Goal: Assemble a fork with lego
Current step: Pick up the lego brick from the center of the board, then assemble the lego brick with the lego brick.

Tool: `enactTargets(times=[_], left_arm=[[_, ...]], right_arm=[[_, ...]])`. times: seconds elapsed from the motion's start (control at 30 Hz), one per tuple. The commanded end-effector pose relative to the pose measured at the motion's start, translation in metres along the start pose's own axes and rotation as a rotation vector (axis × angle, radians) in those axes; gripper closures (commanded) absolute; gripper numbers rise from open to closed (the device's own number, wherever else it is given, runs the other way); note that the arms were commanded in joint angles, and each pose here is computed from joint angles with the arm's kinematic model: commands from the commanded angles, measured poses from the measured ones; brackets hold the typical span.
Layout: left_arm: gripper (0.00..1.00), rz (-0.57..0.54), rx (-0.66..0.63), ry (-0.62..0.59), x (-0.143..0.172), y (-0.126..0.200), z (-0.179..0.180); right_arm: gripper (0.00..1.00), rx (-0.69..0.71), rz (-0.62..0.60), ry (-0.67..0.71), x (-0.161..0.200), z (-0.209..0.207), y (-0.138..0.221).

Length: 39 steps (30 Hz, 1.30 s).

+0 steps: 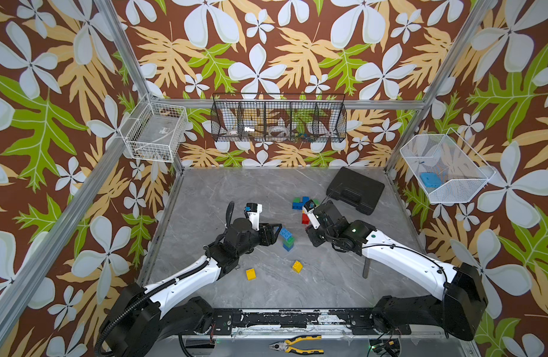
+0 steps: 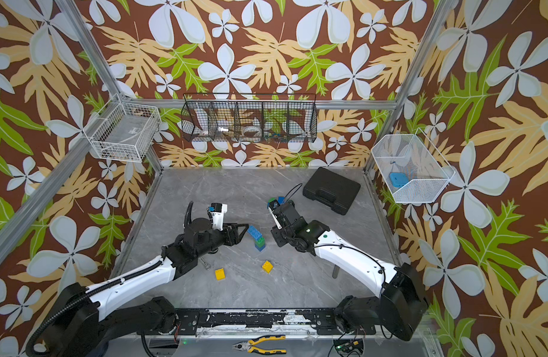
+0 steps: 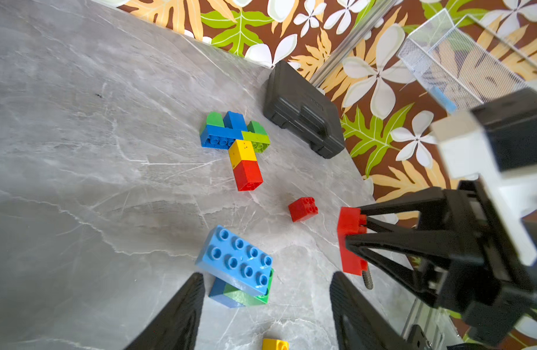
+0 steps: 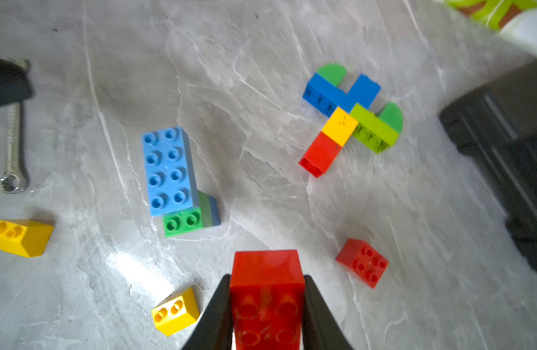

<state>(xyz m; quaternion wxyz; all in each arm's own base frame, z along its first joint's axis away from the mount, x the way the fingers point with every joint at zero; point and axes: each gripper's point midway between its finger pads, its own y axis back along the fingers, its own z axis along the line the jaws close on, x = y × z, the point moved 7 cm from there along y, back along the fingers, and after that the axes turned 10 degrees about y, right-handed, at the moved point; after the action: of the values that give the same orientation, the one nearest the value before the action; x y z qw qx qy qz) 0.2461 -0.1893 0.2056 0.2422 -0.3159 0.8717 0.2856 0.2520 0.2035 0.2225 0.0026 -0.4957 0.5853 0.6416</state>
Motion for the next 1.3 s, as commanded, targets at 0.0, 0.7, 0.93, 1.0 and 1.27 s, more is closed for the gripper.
enactTargets(times=[0.0,0.7,0.93,1.0,1.27], left_arm=[[0.32,-0.013,0.121,0.084,-0.008,0.002,-0.002],[0.35,0.147,0.041,0.299,-0.027,-0.062,0.069],[0.37,0.197,-0.025,0.286,-0.023,-0.076,0.081],[0.38,0.214,-0.055,0.274,-0.021,-0.078,0.085],[0.40,0.267,-0.080,0.240,-0.017,-0.082,0.089]], right_arm=[[1.00,-0.076,-0.071,0.099,-0.016,0.009,0.010],[1.00,-0.248,0.342,0.184,-0.021,0.022,-0.007],[1.00,-0.217,0.424,0.153,-0.018,0.029,-0.020],[1.00,-0.216,0.437,0.144,-0.019,0.033,-0.024],[1.00,-0.198,0.468,0.125,-0.018,0.044,-0.042]])
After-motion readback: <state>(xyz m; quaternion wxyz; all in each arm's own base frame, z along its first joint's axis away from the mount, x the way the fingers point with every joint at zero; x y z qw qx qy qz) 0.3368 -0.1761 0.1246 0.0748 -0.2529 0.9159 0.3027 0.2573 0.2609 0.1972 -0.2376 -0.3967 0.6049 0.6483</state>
